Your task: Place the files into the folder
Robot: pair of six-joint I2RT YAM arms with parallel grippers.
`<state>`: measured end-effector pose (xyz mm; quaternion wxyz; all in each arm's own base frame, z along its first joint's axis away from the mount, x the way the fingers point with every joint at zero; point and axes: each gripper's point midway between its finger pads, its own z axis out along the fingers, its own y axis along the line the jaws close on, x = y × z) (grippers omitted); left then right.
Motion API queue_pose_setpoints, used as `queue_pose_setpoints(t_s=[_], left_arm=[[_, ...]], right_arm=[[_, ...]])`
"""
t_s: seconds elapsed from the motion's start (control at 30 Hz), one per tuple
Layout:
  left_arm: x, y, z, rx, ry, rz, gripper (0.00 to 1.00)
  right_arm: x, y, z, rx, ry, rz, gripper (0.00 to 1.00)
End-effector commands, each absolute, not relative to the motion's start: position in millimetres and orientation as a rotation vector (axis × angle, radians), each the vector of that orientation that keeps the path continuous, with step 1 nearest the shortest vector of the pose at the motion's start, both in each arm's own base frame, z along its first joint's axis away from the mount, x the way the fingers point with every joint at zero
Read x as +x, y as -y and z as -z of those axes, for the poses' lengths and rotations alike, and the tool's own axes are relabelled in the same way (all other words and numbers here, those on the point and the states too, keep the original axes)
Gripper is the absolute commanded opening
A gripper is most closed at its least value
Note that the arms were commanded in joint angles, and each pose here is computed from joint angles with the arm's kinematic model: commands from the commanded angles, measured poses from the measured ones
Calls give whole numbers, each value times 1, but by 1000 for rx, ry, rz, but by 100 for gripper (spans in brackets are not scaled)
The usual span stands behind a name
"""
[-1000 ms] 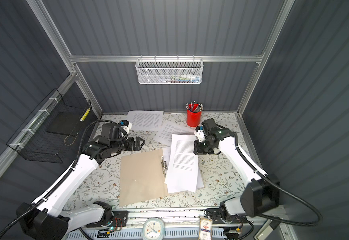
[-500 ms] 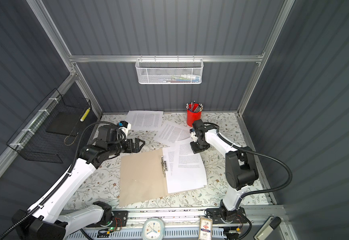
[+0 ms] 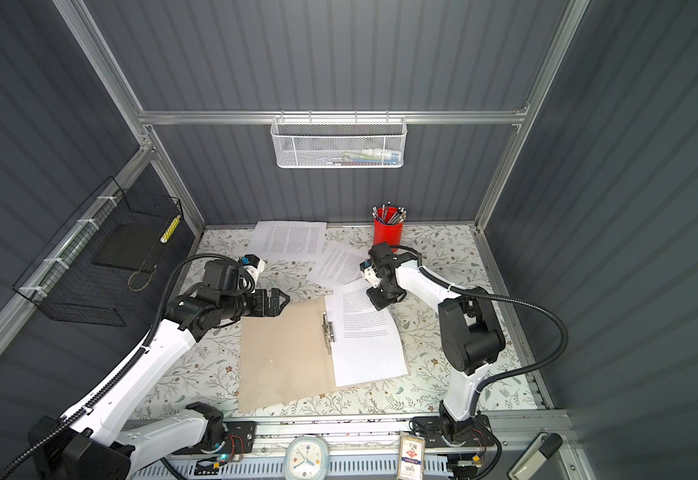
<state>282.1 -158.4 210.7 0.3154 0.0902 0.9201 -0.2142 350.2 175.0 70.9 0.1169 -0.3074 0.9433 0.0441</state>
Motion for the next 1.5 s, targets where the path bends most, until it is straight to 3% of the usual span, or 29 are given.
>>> queue_pose_setpoints(t_s=[0.0, 0.63, 1.47], left_arm=[[280, 156, -208, 259, -2434, 552, 100], [280, 157, -206, 265, -2441, 561, 100], [280, 158, -203, 264, -2447, 560, 100]], right_arm=[[347, -180, -76, -977, -2738, -137, 0], [318, -176, -76, -1083, -2721, -143, 0], [321, -188, -69, -1100, -2711, -231, 0]])
